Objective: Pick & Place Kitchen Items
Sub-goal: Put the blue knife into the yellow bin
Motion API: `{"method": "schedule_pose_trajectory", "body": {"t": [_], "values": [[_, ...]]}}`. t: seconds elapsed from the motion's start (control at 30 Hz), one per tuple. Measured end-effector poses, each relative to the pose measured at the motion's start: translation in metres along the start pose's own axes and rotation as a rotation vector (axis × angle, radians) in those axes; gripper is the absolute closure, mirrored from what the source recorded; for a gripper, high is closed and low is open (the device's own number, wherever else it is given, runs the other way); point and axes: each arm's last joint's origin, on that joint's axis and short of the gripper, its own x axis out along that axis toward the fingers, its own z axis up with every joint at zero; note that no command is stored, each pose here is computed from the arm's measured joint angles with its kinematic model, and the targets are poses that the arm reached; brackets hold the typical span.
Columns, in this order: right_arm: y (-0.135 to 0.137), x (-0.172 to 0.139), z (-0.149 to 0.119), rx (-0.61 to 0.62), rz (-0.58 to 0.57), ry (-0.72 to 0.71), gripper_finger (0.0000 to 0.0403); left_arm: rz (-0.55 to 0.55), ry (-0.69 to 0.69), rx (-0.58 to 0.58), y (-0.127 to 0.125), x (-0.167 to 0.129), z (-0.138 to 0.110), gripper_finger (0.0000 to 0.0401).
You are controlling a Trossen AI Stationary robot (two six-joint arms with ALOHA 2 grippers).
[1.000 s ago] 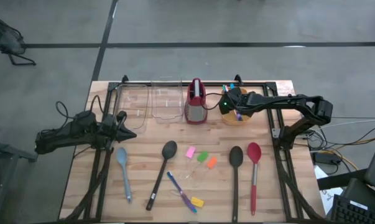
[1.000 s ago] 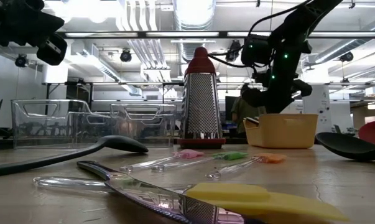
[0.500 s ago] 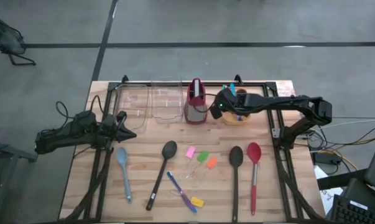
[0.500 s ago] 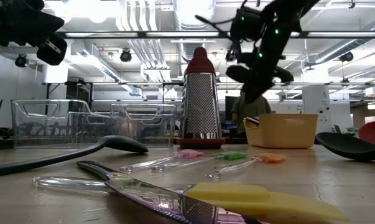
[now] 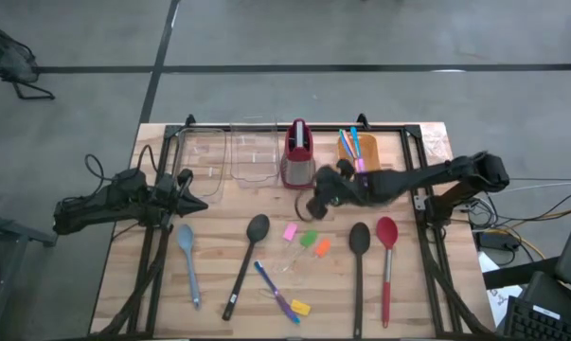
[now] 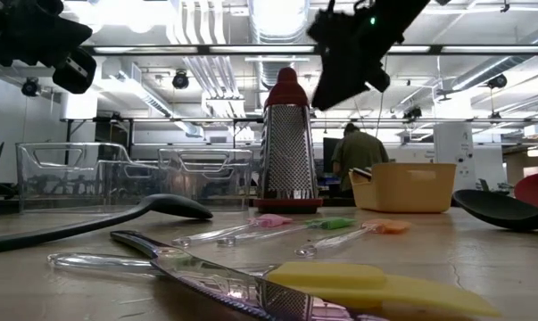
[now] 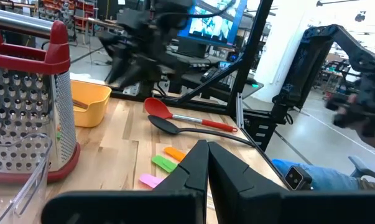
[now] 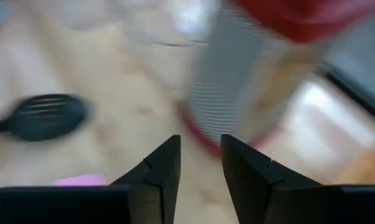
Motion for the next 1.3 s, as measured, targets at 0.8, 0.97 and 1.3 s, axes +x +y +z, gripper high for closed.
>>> {"method": "schedule_pose_trajectory", "body": {"t": [0.8, 0.97, 1.3], "values": [[0.175, 0.018, -0.044, -0.158, 0.359, 0.148, 0.0308, 0.002, 0.006, -0.002, 0.000, 0.000, -0.001, 0.0389], [0.208, 0.026, -0.052, -0.168, 0.429, 0.238, 0.0297, 0.002, 0.005, -0.001, 0.000, 0.000, -0.001, 0.0389], [0.243, 0.052, -0.067, -0.213, 0.333, 0.378, 0.0219, 0.002, 0.006, -0.002, 0.000, 0.000, -0.001, 0.0389]]}}
